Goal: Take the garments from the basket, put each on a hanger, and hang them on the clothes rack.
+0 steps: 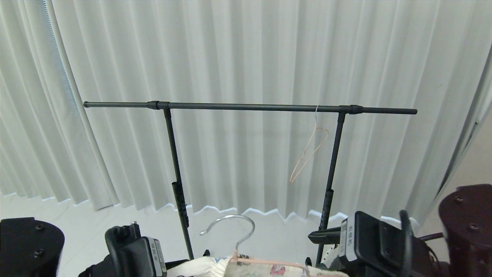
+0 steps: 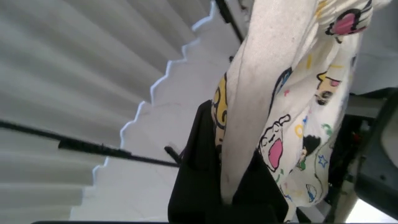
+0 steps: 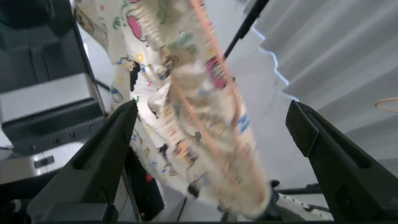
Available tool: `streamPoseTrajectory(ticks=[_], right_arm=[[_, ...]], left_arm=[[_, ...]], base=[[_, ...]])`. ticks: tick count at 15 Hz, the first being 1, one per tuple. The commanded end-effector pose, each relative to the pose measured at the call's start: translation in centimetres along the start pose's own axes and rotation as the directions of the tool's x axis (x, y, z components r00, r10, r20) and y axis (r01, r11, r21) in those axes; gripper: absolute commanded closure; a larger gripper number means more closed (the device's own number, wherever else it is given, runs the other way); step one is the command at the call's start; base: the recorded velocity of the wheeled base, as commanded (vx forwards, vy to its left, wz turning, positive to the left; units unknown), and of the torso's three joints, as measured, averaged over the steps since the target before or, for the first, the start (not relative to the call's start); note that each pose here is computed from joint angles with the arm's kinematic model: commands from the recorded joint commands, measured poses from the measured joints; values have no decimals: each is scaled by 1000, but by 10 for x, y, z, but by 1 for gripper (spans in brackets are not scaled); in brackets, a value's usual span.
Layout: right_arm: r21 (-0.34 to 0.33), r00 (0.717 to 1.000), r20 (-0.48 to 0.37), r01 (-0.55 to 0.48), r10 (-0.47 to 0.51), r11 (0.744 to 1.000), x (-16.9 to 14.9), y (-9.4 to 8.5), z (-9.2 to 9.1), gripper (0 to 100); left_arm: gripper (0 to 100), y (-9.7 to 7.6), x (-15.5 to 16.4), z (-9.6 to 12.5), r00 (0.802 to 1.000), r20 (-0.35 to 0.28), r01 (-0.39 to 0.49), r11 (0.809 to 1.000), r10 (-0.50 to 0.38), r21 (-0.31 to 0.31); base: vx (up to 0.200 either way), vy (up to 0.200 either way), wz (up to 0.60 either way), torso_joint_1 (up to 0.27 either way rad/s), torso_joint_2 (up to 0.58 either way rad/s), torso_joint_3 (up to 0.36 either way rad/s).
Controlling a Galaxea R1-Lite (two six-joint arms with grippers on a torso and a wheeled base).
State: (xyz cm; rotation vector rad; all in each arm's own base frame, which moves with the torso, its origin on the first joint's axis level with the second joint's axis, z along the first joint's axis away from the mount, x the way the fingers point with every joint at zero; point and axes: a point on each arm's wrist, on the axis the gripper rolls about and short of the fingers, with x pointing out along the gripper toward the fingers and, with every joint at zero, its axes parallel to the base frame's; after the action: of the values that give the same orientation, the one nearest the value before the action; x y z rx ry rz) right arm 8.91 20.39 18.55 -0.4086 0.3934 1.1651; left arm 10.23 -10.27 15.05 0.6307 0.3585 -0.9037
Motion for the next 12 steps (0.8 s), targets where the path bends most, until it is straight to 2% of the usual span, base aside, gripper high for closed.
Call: streamPoseTrajectory(ticks=[1,3,7,12], right_arm=[[-15,997,-76,-10,9,1000,21,-1,4,0],[-23,992,-126,-18,15,1000,28,-1,6,0],[-25,985,-174,-24,20,999,28,-1,1,0],[-41,980,-195,-38,29,998,33,2,-2,0]], left_arm=[[100,-7,1,3,999,14,40,999,-40,30],[100,-10,1,5,998,23,57,997,-58,46],[100,-12,0,7,997,31,64,996,-66,54],[100,-12,-1,13,996,55,69,996,-72,65]], base=[[0,0,0,0,0,0],[0,0,0,0,0,0],[0,0,0,0,0,0],[0,0,0,0,0,0]])
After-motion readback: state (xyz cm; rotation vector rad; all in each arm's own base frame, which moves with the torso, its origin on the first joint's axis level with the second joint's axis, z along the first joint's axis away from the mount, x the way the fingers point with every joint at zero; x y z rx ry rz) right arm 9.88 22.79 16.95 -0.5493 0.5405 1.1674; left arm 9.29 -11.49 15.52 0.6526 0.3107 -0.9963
